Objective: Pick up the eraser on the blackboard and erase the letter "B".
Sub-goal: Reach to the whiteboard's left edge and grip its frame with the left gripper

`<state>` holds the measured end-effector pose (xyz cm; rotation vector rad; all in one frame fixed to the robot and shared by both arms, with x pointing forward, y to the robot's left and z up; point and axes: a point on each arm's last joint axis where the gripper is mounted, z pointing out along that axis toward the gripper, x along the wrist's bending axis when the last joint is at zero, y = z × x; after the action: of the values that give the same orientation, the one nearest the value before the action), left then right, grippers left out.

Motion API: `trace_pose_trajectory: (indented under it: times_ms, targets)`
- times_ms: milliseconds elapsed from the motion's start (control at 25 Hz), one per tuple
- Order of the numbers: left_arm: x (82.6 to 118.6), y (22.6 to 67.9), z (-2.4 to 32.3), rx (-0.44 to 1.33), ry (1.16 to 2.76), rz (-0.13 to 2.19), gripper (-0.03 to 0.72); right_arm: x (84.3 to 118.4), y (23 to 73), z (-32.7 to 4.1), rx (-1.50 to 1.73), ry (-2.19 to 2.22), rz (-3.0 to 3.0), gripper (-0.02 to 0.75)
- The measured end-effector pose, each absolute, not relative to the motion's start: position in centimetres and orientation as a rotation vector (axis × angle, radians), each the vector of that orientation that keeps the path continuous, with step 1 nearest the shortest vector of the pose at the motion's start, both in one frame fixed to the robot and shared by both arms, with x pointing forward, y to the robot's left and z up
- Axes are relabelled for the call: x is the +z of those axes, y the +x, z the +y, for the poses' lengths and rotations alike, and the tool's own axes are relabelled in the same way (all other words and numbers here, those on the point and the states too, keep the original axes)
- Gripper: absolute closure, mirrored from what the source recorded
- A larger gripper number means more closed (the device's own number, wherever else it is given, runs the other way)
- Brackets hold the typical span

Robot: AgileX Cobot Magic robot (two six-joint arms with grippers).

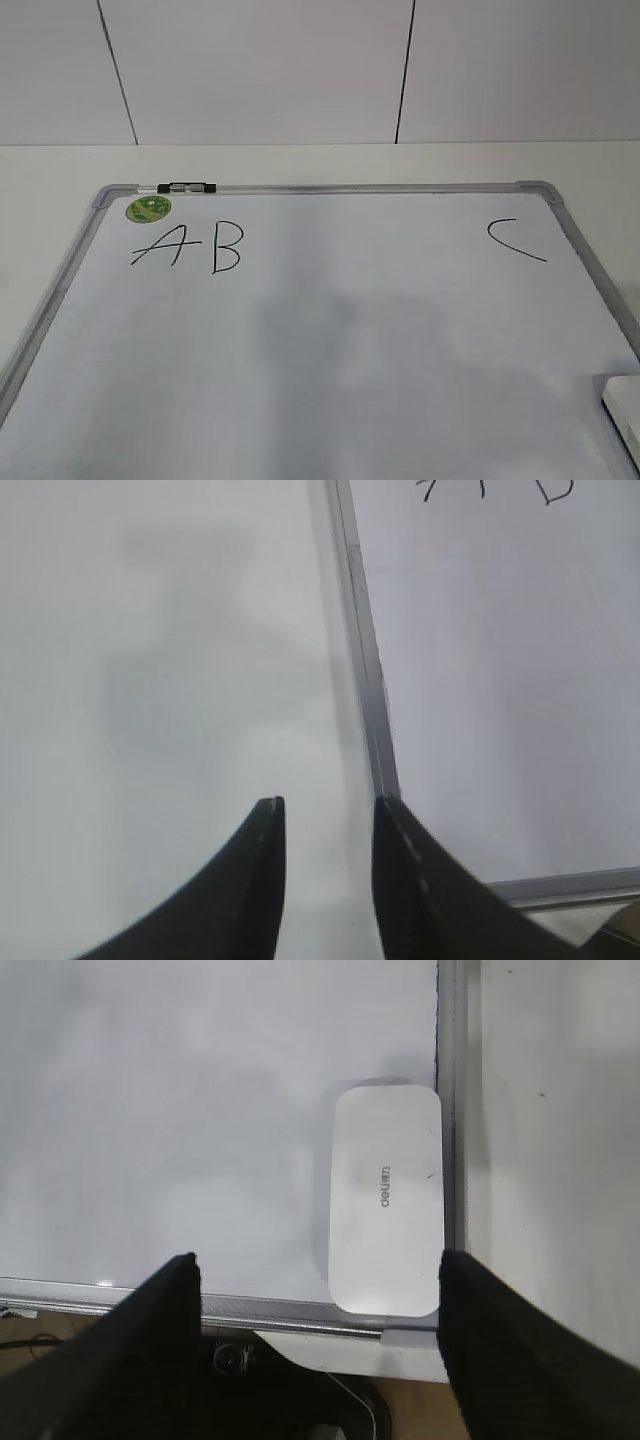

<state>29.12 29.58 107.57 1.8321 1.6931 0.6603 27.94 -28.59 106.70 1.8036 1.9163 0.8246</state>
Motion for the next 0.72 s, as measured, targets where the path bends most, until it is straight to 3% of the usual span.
trace_pose_trajectory:
  times_ms: [320,720]
  targets:
    - [108.3,33.4,28.7,0.41,1.924,1.819,0.454,107.0,28.4,-28.5,0.748,1.88,1.977,0.166]
    - [108.7,41.2,28.2,0.241,2.025,1.934,0.454,106.7,29.2,-28.3,0.715,1.964,2.0,0.166]
